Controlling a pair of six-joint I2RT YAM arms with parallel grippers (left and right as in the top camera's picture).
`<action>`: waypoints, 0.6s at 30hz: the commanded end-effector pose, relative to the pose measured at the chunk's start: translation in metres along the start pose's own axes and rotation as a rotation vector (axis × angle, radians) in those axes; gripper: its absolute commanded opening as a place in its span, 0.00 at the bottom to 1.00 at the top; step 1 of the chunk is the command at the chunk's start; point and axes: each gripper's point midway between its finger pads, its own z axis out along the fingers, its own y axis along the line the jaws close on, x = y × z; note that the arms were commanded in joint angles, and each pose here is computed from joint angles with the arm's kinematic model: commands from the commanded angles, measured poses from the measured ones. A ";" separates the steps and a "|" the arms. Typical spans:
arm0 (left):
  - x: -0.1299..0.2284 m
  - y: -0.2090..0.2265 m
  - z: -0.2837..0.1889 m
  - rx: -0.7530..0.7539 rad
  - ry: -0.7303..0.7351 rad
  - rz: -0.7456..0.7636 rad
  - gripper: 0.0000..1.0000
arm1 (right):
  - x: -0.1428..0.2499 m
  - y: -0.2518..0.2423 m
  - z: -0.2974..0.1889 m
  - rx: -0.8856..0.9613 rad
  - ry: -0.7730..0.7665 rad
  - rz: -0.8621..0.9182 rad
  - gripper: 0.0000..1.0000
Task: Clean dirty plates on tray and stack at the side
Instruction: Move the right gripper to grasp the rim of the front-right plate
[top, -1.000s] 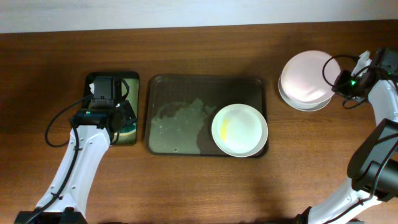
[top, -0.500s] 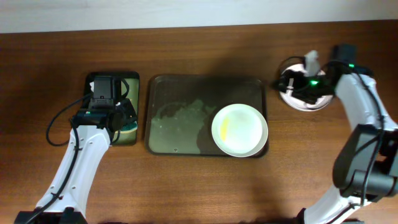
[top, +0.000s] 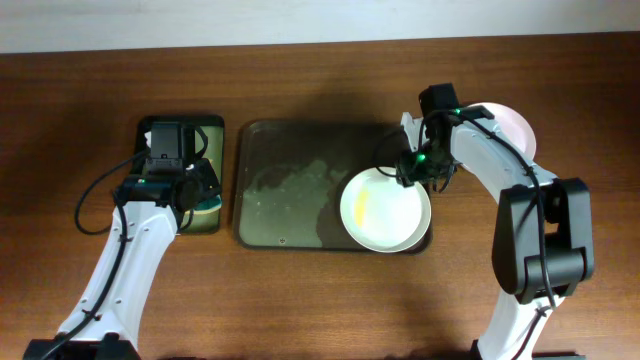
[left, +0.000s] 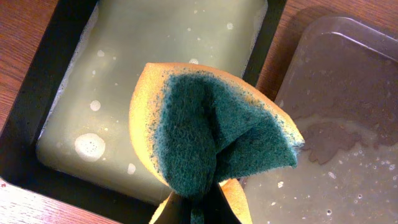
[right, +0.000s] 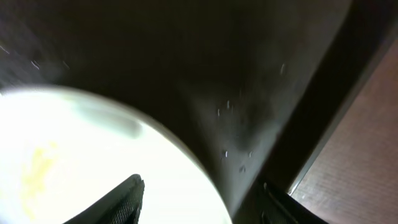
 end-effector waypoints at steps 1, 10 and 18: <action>-0.002 -0.001 0.001 0.007 0.000 0.005 0.00 | 0.013 -0.002 0.005 0.016 0.057 -0.003 0.59; -0.002 -0.001 0.001 0.009 0.001 0.005 0.00 | 0.052 0.009 0.000 -0.034 0.212 0.046 0.49; -0.001 -0.005 0.000 0.027 0.008 0.005 0.00 | 0.065 0.006 0.023 -0.016 0.213 0.227 0.37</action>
